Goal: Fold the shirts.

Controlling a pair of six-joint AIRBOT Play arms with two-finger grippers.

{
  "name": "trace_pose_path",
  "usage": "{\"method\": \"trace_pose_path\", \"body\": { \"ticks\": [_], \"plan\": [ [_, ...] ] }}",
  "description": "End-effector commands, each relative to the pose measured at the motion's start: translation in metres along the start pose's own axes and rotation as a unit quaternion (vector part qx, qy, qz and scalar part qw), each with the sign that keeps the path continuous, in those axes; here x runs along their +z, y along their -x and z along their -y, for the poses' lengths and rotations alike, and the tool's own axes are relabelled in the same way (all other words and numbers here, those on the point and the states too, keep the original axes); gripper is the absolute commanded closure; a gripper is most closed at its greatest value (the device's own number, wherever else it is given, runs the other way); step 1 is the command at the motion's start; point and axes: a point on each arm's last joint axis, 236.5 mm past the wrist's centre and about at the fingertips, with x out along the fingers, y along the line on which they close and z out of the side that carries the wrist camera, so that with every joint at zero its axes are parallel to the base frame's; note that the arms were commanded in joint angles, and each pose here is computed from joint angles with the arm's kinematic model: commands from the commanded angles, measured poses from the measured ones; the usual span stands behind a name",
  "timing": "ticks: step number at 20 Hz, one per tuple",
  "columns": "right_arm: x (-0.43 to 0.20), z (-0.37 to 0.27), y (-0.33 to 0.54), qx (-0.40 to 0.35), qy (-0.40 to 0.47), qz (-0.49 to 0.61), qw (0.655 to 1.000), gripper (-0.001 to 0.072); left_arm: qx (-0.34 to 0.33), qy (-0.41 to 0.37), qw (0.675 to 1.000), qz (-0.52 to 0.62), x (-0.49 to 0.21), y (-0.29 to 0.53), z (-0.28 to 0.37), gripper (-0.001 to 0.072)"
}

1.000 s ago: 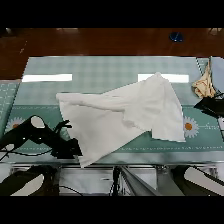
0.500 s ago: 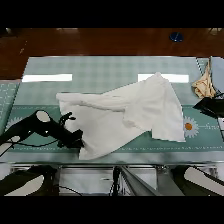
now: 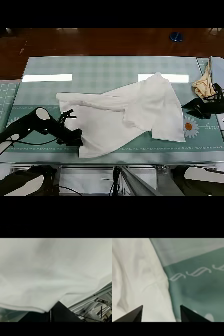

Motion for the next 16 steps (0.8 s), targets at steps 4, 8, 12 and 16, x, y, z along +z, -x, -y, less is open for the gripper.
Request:
{"method": "trace_pose_path", "body": {
  "ticks": [4,8,12,16],
  "plan": [
    [0.015,0.005,-0.037,0.055,-0.041,0.009,0.998,0.0222,-0.004,-0.003,1.000,-0.008,-0.004,0.000,0.002,0.0687],
    [0.016,0.003,-0.058,0.042,-0.030,0.005,0.999,0.0686,-0.010,-0.005,1.000,-0.004,-0.001,0.003,0.007,0.0687],
    [0.047,-0.070,-0.013,0.132,0.050,0.061,0.988,0.0688,-0.031,-0.079,0.992,0.088,0.040,0.062,0.051,0.0690],
    [0.116,-0.189,0.129,0.200,0.140,0.273,0.930,0.0689,-0.054,-0.189,0.901,0.387,0.086,0.279,0.144,0.0690]
  ]
}}
